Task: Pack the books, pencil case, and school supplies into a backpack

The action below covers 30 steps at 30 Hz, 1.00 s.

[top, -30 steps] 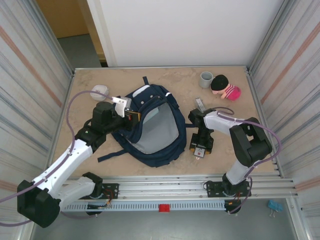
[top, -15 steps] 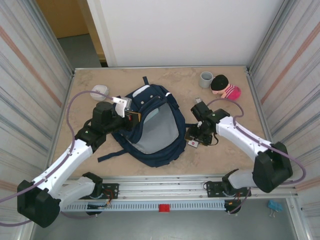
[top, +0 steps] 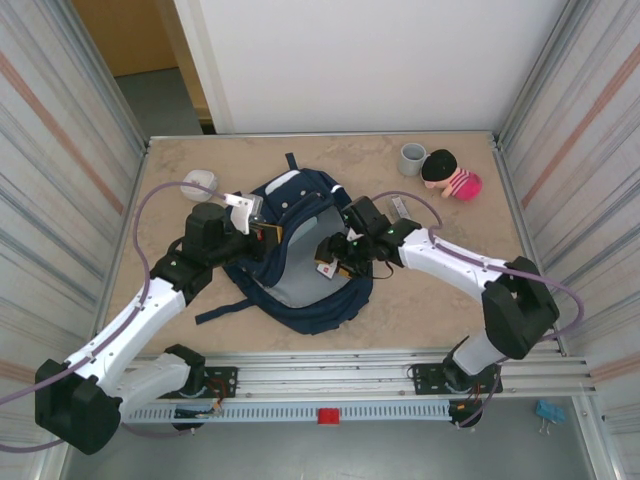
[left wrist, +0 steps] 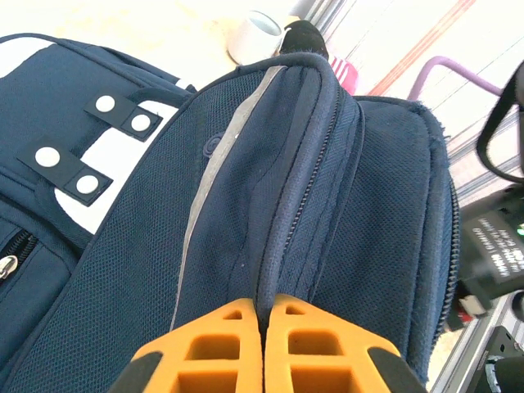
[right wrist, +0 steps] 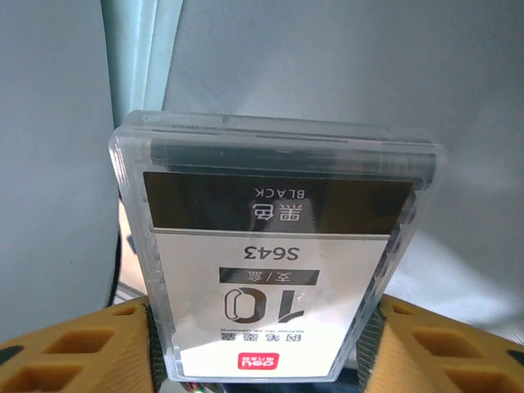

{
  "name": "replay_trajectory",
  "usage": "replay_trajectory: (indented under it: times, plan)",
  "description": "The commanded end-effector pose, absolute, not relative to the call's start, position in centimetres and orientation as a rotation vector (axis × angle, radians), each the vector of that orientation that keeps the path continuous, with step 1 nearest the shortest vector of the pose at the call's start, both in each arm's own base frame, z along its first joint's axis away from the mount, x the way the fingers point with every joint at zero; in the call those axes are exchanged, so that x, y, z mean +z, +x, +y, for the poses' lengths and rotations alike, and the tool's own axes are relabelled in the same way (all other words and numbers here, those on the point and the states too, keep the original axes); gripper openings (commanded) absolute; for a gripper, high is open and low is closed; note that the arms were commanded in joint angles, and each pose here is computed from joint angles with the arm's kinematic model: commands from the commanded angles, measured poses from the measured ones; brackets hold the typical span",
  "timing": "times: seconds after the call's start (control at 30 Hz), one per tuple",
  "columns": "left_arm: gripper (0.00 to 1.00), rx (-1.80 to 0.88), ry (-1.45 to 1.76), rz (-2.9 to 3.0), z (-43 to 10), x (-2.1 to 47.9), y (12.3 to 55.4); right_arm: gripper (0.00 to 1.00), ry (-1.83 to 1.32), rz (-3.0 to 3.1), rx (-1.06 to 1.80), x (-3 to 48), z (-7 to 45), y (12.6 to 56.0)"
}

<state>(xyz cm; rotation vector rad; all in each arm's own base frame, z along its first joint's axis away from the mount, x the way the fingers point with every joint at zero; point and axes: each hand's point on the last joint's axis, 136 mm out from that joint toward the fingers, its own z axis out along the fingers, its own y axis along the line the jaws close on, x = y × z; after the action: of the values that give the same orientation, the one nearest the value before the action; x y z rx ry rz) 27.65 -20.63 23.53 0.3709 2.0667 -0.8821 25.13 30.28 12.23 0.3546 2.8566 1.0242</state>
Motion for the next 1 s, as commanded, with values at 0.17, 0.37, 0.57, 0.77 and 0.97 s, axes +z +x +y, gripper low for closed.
replay_trajectory:
  times: [0.17, 0.37, 0.57, 0.77, 0.97]
  plan:
    - [0.00, -0.889, 0.363, 1.984, -20.4, 26.7, 28.0, 0.81, 0.423, 2.825, 1.103, 12.2, 30.7, 24.7]
    - [0.00, -0.901, 0.366, 1.985, -20.6, 26.6, 28.2, 0.64, 0.534, 2.832, 1.116, 10.1, 30.7, 22.1]
    - [0.00, -0.925, 0.364, 1.987, -20.9, 26.5, 28.1, 0.51, 0.533, 2.787, 1.201, 8.8, 34.1, 22.3]
    - [0.00, -0.917, 0.364, 1.993, -20.8, 26.3, 28.0, 0.42, 0.537, 2.755, 1.220, 7.5, 36.4, 23.7]
    - [0.00, -0.900, 0.363, 1.989, -20.5, 26.6, 27.9, 0.37, 0.553, 2.716, 1.235, 6.8, 37.6, 24.9]
